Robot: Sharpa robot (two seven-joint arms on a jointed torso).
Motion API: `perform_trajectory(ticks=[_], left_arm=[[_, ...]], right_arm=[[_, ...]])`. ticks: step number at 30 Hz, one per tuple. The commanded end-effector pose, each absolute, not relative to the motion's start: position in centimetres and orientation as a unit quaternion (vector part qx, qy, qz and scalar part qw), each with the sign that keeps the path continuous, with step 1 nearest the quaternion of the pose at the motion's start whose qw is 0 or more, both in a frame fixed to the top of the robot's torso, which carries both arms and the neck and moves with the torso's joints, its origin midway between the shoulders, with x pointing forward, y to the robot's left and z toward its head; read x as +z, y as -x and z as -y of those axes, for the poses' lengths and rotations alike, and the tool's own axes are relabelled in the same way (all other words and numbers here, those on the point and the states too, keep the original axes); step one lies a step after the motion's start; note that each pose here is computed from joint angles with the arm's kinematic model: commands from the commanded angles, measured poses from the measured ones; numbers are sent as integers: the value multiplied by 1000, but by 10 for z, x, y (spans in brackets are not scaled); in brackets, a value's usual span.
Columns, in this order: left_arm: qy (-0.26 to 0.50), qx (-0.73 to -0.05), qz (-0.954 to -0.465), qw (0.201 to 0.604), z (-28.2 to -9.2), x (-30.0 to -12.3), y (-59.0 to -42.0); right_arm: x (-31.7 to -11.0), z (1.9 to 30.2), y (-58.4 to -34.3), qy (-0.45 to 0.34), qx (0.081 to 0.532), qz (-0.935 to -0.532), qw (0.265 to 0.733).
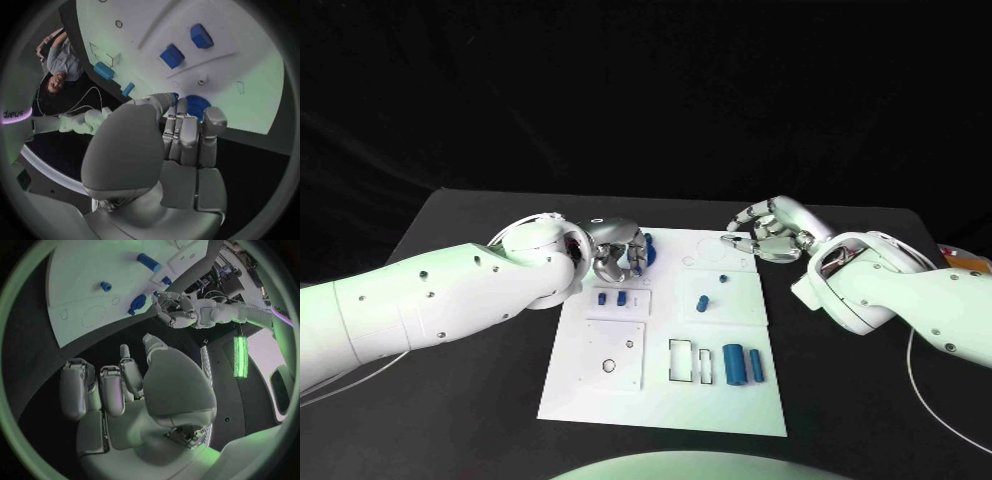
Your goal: Assemble the parts on the task board
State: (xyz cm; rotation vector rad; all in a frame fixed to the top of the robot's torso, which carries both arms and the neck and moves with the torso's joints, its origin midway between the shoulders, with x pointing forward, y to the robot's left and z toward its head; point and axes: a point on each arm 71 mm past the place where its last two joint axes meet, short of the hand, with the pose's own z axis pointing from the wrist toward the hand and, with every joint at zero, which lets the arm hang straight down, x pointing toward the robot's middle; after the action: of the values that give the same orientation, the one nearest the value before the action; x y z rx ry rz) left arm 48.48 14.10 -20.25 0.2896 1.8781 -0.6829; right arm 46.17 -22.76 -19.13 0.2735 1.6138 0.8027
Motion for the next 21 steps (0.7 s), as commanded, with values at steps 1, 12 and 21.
perform_trajectory(ticks=[1,12,21], left_arm=[[-84,-308,-791,522,-147,-196,-483],[-59,-295,-805,512,-172,-191,-483],[-60,-280,-816,501,-180,-198,-487]], right_arm=[[-191,227,-461,-113,349,-698,615],[-192,229,-461,-114,347,-699,615],[-192,229,-461,-114,347,-700,614]])
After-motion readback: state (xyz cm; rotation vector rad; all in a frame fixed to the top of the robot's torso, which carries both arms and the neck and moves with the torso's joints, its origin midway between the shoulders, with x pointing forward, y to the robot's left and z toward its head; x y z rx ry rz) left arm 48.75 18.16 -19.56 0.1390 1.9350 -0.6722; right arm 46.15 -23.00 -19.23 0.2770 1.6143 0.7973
